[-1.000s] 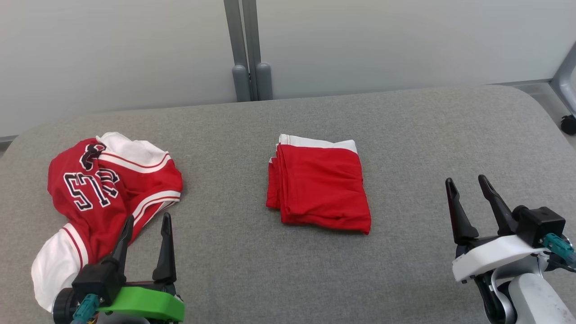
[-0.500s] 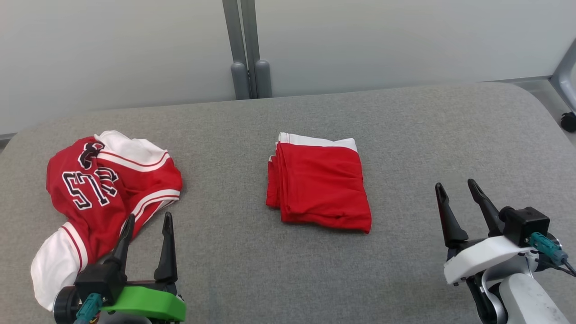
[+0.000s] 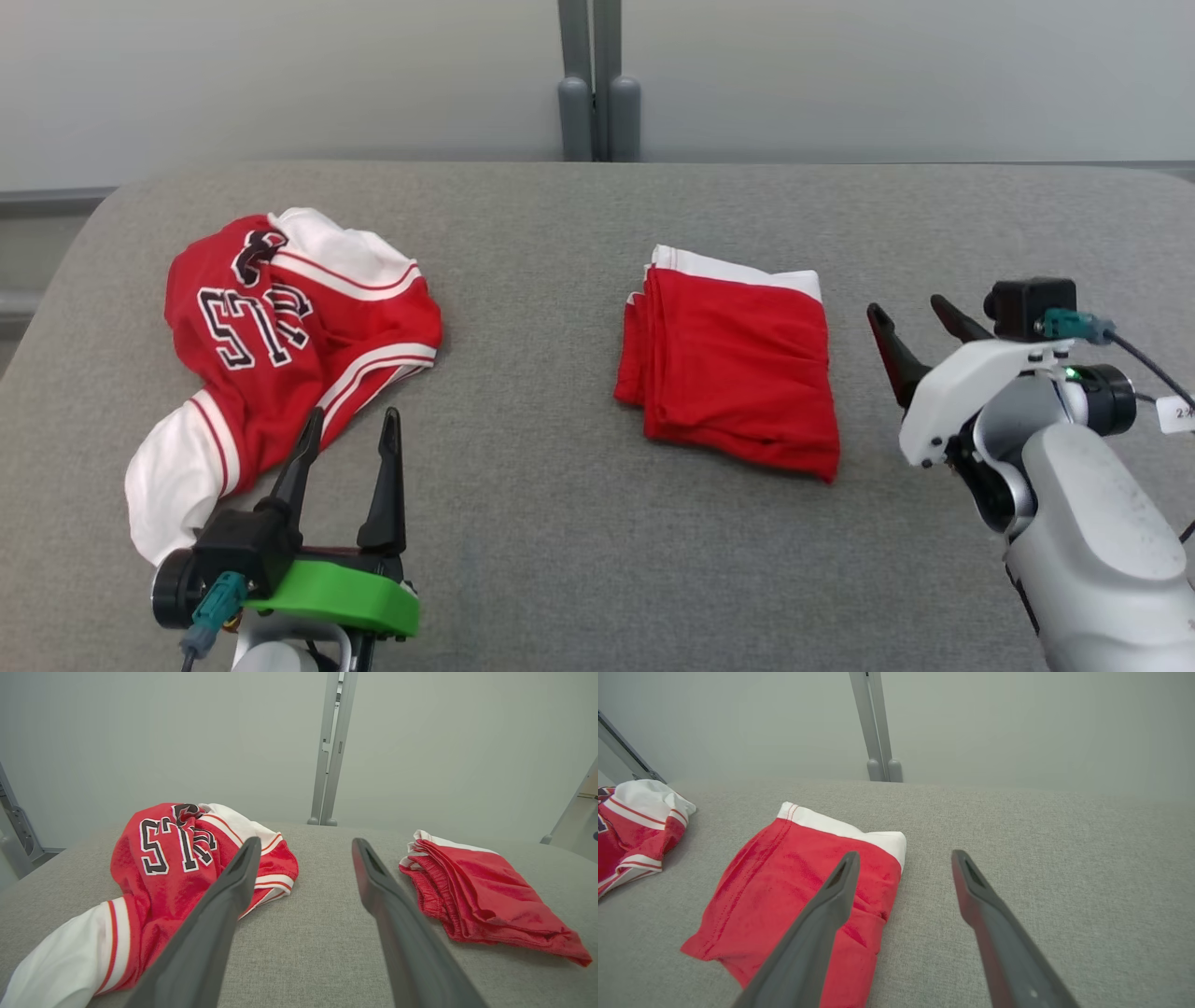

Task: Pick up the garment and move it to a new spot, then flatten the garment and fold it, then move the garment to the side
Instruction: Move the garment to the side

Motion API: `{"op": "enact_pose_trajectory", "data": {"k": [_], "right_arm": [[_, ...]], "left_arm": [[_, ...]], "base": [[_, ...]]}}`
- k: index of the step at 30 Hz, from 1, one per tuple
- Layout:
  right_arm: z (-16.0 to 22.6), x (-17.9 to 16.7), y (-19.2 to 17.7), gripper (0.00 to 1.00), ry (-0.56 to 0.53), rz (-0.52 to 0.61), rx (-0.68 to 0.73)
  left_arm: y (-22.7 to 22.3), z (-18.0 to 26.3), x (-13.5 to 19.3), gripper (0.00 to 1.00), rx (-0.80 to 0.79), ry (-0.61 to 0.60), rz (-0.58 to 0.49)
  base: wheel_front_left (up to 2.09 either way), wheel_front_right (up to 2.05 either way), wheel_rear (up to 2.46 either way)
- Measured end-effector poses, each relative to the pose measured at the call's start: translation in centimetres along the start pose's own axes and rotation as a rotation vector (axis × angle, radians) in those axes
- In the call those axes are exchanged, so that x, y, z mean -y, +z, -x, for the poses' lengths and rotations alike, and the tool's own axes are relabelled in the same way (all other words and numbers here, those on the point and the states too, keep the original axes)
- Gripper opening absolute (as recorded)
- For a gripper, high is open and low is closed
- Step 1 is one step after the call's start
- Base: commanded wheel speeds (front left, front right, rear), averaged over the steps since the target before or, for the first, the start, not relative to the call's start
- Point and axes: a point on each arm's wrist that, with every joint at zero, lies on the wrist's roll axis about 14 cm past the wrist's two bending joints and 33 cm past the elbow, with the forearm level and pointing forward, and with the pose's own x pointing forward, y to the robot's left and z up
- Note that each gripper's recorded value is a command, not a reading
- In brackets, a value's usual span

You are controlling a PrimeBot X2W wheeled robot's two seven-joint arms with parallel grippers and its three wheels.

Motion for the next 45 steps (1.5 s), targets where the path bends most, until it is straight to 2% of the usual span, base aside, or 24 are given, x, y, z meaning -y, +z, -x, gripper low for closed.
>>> {"op": "enact_pose_trajectory", "data": {"k": [7,13,19,20,22,23,27,32,36,45], "right_arm": [[-4.7,-1.0,-2.7,1.00,0.017,-0.072,-0.209],[-6.8,-1.9,-8.3,1.00,0.025,-0.143,-0.442],[-7.8,-4.6,-11.4,1.00,0.074,-0.197,-0.517],[-8.0,-4.7,-11.5,0.84,0.077,-0.198,-0.510],[-8.3,-4.9,-11.3,0.06,0.080,-0.198,-0.487],[-8.3,-5.1,-11.2,0.00,0.083,-0.197,-0.475],[-8.1,-5.1,-10.4,0.00,0.081,-0.197,-0.421],[-7.0,-3.4,-8.8,0.00,0.048,-0.188,-0.356],[-5.5,-0.6,-7.7,0.00,-0.012,-0.187,-0.312],[-0.4,6.2,-5.5,0.00,-0.168,-0.196,-0.218]], "left_arm": [[-0.7,0.1,-1.9,1.00,-0.026,0.059,0.002],[-1.6,0.2,-3.9,1.00,-0.058,0.121,0.001],[-2.4,0.8,-5.4,1.00,-0.088,0.169,-0.008],[-2.5,0.9,-5.6,1.00,-0.092,0.175,-0.009],[-2.6,0.9,-5.6,1.00,-0.096,0.176,-0.013],[-2.6,0.9,-5.6,1.00,-0.095,0.173,-0.014],[-2.5,0.4,-4.9,1.00,-0.089,0.149,-0.018],[-2.4,-0.7,-2.6,1.00,-0.078,0.069,-0.013],[-2.5,-1.8,-0.1,1.00,-0.074,-0.016,-0.006],[-3.2,-4.2,8.2,1.00,-0.076,-0.273,0.026]], "base": [[0.00,0.00,0.00],[0.00,0.00,0.00],[0.00,0.00,0.00],[0.00,0.00,0.00],[0.00,0.00,0.00],[0.00,0.00,0.00],[0.00,0.00,0.00],[0.00,0.00,0.00],[0.00,0.00,0.00],[0.00,0.00,0.00]]}}
